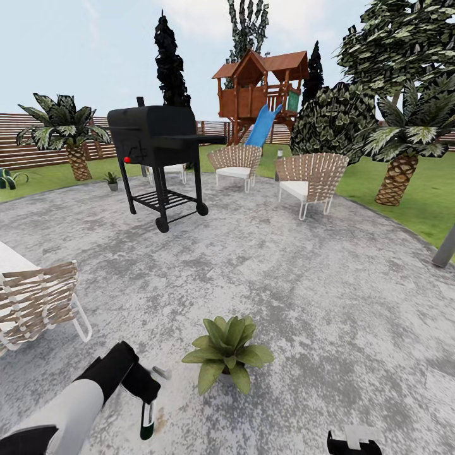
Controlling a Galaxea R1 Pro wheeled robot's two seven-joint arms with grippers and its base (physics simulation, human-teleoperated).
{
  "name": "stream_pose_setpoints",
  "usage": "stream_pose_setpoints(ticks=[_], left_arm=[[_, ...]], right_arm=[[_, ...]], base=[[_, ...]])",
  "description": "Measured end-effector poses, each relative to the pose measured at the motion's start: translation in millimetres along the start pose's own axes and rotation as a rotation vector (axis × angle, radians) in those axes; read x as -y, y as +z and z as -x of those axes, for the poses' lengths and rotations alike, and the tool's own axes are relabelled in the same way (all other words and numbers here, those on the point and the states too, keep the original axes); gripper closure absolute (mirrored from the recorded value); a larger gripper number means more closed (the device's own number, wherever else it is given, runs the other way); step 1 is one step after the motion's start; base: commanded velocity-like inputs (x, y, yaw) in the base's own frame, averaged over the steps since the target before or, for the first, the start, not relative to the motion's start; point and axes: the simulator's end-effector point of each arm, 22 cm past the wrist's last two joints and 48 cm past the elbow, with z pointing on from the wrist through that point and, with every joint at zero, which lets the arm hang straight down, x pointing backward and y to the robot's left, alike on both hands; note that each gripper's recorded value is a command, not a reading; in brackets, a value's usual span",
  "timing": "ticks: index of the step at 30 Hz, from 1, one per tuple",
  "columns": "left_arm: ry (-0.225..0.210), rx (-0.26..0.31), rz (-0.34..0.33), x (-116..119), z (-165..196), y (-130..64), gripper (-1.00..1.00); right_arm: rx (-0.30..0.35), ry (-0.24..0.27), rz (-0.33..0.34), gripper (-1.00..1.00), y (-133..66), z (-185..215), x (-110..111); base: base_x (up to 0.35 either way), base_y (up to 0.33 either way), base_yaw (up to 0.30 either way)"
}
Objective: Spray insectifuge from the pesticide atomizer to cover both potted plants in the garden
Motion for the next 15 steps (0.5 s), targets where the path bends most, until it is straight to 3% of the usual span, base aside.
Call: stream_pose_setpoints(ticks=[3, 8, 15], left_arm=[[0.024, -0.037, 0.010, -3, 1, -7.5, 1.00], [0.021, -0.058, 0.016, -6, -2, -10.1, 1.00], [0.034, -0.096, 0.039, -10, -9, -10.3, 1.00]], right_arm=[[0.000, 0.000, -0.001, -1.00, 0.1, 0, 1], [0.002, 0.002, -0.001, -1.00, 0.2, 1, 0], [0.003, 0.009, -0.003, -1.00, -0.1, 2, -1]], base=[[0.000, 0.000, 0.000], [0.010, 0.000, 0.000], [0.261, 0.000, 0.008]])
